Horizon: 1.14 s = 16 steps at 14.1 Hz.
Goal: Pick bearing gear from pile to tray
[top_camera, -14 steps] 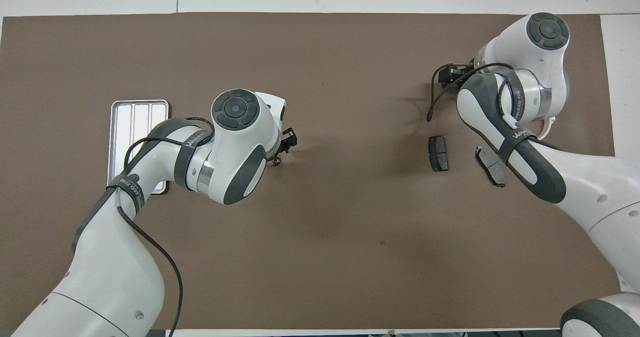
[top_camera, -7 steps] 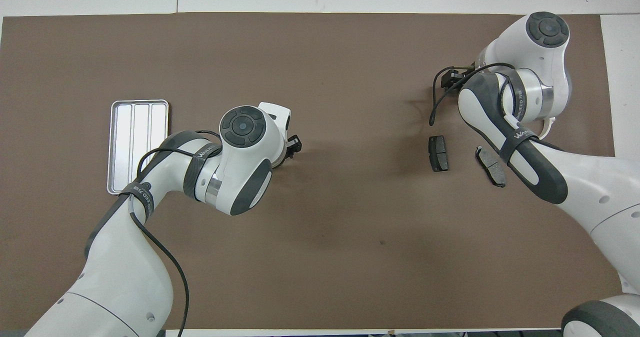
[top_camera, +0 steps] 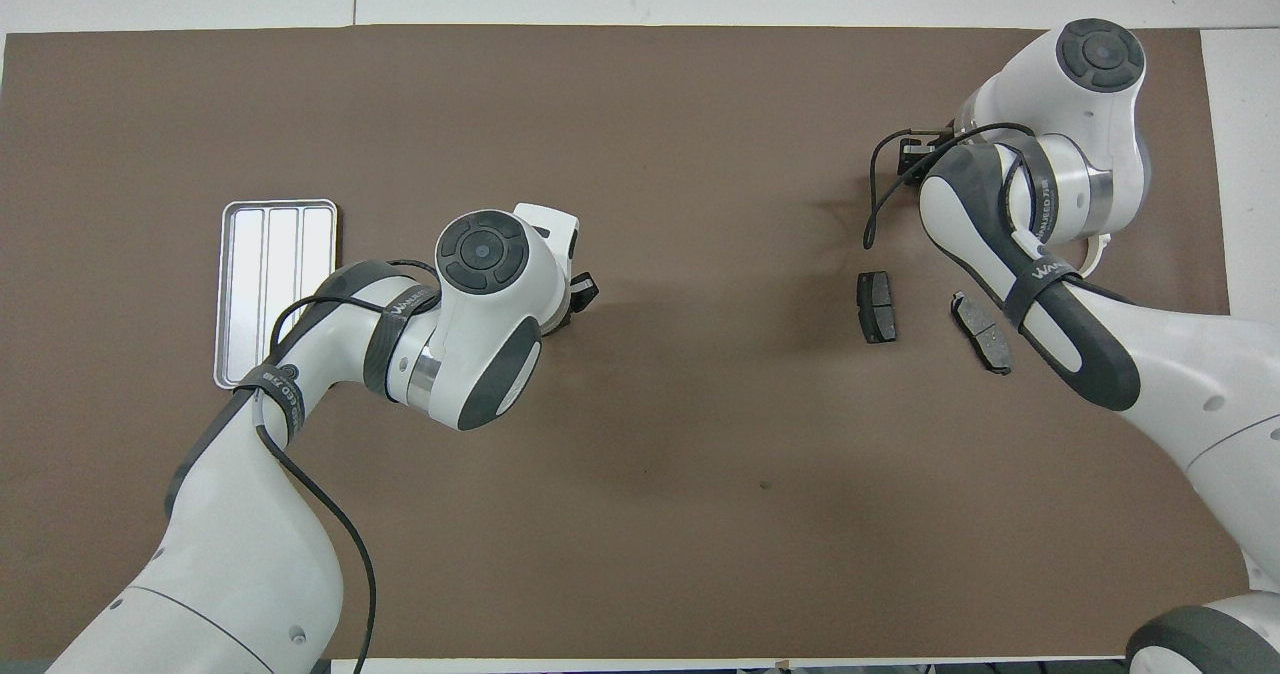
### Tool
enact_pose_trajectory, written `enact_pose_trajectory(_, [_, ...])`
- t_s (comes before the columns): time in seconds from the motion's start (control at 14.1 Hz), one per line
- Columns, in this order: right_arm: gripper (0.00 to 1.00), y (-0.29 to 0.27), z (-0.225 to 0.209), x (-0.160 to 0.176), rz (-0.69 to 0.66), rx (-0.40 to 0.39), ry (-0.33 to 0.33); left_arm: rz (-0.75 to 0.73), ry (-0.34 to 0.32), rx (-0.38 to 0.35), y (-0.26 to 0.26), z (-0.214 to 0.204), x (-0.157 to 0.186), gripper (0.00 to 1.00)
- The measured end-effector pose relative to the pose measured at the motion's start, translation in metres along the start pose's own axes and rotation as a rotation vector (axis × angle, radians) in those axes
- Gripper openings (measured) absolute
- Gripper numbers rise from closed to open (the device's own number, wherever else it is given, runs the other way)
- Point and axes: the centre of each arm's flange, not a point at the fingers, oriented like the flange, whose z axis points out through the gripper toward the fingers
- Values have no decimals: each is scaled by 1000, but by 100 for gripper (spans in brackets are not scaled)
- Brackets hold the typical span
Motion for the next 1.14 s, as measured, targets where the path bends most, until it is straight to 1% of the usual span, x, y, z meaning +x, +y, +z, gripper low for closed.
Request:
enact_pose_trajectory(0.07, [50, 0, 0, 0, 0, 0, 0, -7, -6, 14, -4, -5, 5, 24])
enact_pose_trajectory(0.21, [35, 1, -2, 1, 1, 1, 4, 21, -23, 39, -30, -38, 31, 24])
enact_pose_trajectory(0.35, [35, 1, -2, 1, 1, 1, 4, 96, -62, 65, -92, -89, 69, 24])
enact_pose_trajectory(0.43, [35, 1, -2, 1, 1, 1, 4, 132, -76, 65, -128, -110, 87, 24])
enact_pose_trajectory(0.57, [35, 1, -2, 1, 1, 0, 4, 211, -86, 47, -201, -135, 124, 24])
enact_pose_trajectory(0.71, [35, 2, -3, -1, 1, -7, -17, 264, -88, 27, -270, -130, 155, 24])
enact_pose_trajectory(0.78, [35, 2, -8, -3, 1, -19, -47, 275, -81, 19, -295, -119, 163, 24])
enact_pose_trajectory(0.85, [35, 1, -21, -5, -1, -33, -82, 279, -67, 13, -308, -104, 166, 24])
enact_pose_trajectory(0.99, [35, -15, -76, -13, -20, -67, -143, 287, -43, 8, -311, -72, 157, 24])
enact_pose_trajectory(1.14, [35, -53, -157, -34, -68, -96, -176, 303, -39, 8, -306, -54, 147, 24])
